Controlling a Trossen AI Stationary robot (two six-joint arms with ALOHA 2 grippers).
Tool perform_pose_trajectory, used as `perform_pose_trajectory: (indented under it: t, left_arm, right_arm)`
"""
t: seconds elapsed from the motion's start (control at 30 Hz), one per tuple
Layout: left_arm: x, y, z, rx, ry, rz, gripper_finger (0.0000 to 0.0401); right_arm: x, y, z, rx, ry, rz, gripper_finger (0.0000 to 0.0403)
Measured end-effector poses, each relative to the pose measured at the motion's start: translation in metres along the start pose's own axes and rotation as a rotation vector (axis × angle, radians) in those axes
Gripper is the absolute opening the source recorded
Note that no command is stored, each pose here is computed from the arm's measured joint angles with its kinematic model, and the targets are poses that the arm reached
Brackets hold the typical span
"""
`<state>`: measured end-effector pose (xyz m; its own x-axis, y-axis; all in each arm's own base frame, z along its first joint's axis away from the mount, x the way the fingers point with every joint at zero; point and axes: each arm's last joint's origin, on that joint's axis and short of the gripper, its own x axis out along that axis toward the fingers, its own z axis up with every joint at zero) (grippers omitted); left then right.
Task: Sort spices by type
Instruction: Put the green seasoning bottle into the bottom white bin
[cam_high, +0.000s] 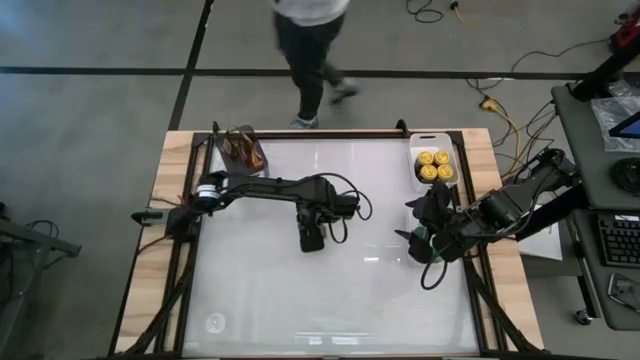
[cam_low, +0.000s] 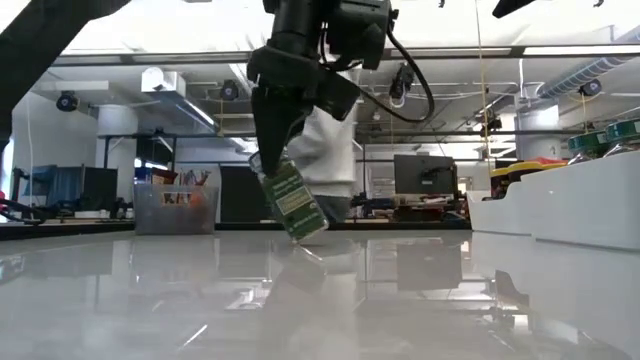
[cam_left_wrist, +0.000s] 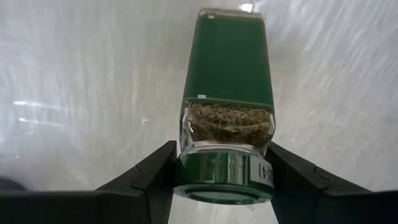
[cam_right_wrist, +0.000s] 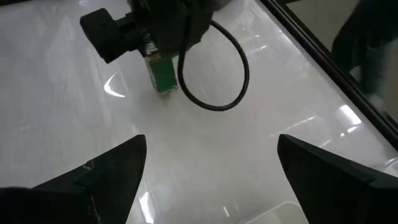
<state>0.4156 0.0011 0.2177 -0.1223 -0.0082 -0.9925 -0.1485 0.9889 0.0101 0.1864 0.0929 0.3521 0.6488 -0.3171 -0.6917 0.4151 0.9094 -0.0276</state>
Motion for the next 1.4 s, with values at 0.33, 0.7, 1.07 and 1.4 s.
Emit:
perform_pose_trajectory:
  t: [0.33, 0.7, 1.07, 1.4]
  left_arm:
    - [-0.018, 0.003, -0.001, -0.049, 0.025, 0.02, 0.0188]
    - [-0.003, 0.002, -0.009, -0.106, 0.124, -0.015, 0.0188]
    - [-0.002, 0.006, -0.028, -0.162, 0.159, -0.003, 0.0188]
    - [0.009, 0.009, -0.037, -0.171, 0.219, 0.02, 0.0189]
  right_arm:
    - [0.0, 0.0, 0.0, -0.001, 0.001, -0.001, 0.0352]
    - [0.001, 0.0, -0.001, -0.004, 0.002, -0.003, 0.0352]
    - [0.001, 0.0, -0.001, -0.003, 0.002, -0.003, 0.0352]
    - [0.003, 0.0, -0.003, -0.001, 0.007, -0.008, 0.0352]
